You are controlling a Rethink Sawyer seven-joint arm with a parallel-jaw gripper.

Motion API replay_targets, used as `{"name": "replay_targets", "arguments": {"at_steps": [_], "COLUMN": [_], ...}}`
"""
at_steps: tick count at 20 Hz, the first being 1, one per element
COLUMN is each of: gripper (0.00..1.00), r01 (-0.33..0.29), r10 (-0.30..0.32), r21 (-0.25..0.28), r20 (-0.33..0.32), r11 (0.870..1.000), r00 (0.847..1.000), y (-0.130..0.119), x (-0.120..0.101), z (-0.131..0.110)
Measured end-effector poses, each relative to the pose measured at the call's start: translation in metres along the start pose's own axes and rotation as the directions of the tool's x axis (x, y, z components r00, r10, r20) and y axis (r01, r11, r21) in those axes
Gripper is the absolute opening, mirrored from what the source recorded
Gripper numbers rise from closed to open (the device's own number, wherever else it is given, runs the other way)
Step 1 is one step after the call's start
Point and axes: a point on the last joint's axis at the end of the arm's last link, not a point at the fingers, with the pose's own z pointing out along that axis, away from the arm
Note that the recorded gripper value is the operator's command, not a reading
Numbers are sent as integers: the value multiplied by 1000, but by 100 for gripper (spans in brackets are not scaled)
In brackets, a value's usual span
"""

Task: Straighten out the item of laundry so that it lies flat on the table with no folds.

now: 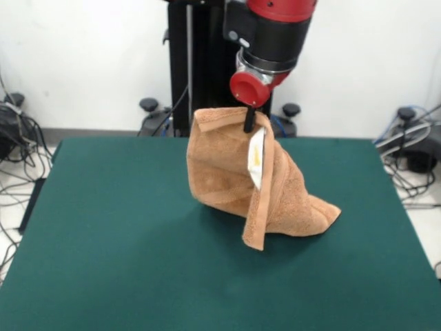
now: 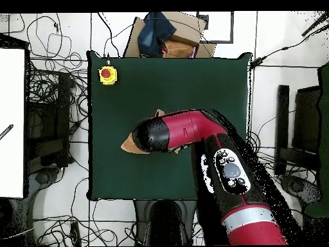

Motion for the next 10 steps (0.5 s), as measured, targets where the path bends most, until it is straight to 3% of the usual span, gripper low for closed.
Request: {"name": "replay_targets", "arguments": {"at_steps": [4,8,10], "gripper": [0,0,0], "r01": [7,26,43], "r10": [-7,-26,-43], "r21": [7,18,22], "r20": [-2,0,6], "r11": [1000,999,999], "r00": [1000,1000,999], "y": [0,4,10], "x": [-5,-21,-39], "z": [-1,-5,-10]}}
